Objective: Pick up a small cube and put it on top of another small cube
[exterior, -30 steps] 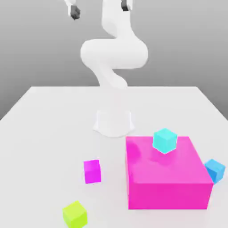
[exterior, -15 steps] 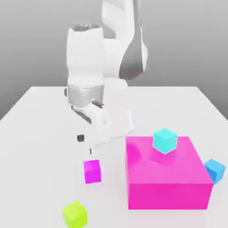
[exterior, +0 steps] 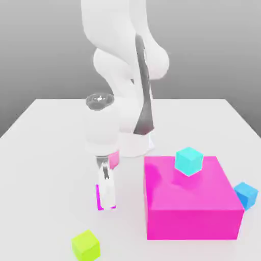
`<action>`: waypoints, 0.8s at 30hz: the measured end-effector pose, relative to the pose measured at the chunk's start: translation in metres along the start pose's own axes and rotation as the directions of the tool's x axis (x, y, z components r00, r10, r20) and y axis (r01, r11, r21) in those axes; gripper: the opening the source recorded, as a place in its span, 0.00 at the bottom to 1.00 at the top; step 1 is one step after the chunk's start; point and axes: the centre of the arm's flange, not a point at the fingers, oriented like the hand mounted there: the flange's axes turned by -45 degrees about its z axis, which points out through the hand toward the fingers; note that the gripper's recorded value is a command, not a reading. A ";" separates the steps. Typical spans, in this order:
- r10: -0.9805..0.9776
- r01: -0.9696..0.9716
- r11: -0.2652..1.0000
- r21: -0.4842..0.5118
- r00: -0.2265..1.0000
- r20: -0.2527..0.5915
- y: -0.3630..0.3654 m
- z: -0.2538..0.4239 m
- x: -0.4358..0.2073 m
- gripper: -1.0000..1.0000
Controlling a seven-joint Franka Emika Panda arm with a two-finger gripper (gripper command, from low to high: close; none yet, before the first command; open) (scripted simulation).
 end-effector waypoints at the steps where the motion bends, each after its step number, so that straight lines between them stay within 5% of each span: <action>1: 0.000 0.000 1.000 0.001 1.000 0.000 0.000 0.000 0.000 0.00; 13: -0.009 0.009 1.000 -0.001 1.000 -0.003 -0.003 -0.060 0.001 0.00; 24: -0.307 0.306 0.952 -0.017 0.952 -0.014 -0.115 -0.095 0.045 0.00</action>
